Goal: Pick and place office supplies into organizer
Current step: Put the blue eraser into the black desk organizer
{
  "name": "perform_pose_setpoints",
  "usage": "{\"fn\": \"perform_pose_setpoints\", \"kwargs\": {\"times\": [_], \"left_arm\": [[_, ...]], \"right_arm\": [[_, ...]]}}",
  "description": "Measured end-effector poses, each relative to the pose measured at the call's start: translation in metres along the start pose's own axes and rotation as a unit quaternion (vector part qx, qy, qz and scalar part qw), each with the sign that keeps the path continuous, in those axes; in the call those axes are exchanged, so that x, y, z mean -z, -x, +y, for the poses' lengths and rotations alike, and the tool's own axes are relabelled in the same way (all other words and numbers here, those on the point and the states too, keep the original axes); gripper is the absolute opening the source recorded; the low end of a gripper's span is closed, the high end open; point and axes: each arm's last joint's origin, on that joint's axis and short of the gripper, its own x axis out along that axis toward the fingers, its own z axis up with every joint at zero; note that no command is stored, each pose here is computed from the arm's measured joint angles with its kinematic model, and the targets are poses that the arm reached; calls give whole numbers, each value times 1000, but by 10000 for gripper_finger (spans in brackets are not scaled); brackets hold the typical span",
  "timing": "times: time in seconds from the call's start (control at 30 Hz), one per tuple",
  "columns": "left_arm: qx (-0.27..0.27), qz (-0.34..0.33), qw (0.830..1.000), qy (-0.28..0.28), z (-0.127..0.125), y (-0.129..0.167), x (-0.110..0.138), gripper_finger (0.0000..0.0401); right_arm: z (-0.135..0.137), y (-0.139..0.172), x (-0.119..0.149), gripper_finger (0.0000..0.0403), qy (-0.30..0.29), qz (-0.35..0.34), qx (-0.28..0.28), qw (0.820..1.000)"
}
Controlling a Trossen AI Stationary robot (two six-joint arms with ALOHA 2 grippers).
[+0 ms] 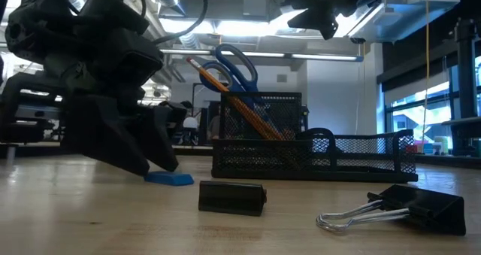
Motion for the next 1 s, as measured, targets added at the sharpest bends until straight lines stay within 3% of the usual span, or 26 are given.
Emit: {"fn": "perform_pose_setpoints", "kwargs": {"times": [0.37,0.8,1.0], "left_arm": [[2,-8,1000,-3,1,-10,5,156],[7,-6,1000,-12,1,-10,6,86],[6,-7,1000,-12,1,-10,5,78]], "right_arm": [[0,0,0,217,1,0,0,1000],[0,0,0,217,3,0,0,1000],[0,0,0,217,4,0,0,1000]]}}
